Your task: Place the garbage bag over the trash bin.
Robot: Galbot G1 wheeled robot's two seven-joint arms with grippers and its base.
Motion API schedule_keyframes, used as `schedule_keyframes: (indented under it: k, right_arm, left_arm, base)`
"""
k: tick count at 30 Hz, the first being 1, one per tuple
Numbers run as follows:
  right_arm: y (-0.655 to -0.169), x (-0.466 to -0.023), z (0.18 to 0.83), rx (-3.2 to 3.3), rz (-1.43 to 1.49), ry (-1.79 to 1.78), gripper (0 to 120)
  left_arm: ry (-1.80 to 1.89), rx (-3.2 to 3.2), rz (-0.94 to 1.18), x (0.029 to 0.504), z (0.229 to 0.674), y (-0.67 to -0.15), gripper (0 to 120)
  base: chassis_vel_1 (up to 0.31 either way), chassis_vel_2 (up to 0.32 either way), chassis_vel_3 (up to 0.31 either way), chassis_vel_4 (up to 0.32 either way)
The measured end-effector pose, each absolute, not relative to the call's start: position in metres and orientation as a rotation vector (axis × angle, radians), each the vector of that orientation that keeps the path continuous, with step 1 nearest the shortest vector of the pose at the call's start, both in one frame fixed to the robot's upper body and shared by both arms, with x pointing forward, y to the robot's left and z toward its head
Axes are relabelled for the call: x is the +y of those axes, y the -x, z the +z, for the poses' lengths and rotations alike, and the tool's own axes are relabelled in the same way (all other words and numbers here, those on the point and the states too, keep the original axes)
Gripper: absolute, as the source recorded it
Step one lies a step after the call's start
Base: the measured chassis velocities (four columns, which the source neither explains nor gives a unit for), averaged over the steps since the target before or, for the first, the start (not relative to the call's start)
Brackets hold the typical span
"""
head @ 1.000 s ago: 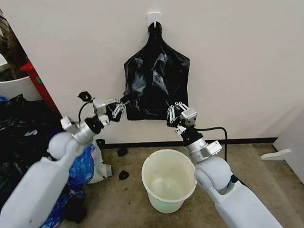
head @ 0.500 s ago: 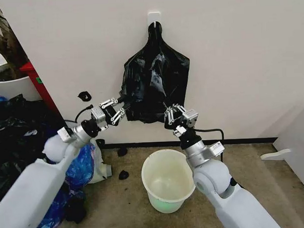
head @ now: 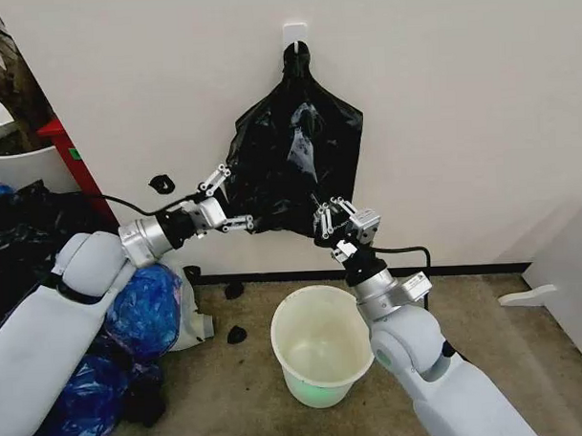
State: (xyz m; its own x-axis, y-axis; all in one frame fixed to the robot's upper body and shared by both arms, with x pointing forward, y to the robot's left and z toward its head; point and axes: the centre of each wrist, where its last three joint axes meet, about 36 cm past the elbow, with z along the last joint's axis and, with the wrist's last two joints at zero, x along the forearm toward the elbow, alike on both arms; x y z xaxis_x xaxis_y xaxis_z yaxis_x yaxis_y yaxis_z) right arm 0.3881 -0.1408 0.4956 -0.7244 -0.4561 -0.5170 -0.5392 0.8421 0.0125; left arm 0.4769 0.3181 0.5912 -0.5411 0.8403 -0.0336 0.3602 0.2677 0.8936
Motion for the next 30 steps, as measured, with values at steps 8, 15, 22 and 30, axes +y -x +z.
schedule_keyframes:
  k: [8,15,22,30]
  right_arm:
    - [-0.388,-0.135,0.493,2.501,0.195,0.747,0]
    - [-0.389,-0.135,0.493,2.5,0.189,0.748,0]
    - [-0.39,-0.134,0.494,2.497,0.185,0.75,0]
    - [-0.389,-0.136,0.495,2.494,0.18,0.748,0]
  left_arm:
    - [-1.009,1.946,1.59,0.315,0.614,-0.491,97]
    - [-1.07,1.843,1.737,0.308,0.649,-0.515,95]
    - [-1.263,1.802,1.773,0.293,0.671,-0.542,93]
    - [-1.382,1.839,1.784,0.282,0.668,-0.561,74]
  base:
    - [0.0,0.0,0.0,0.0]
    - [0.0,0.0,0.0,0.0]
    - [0.0,0.0,0.0,0.0]
    - [0.0,0.0,0.0,0.0]
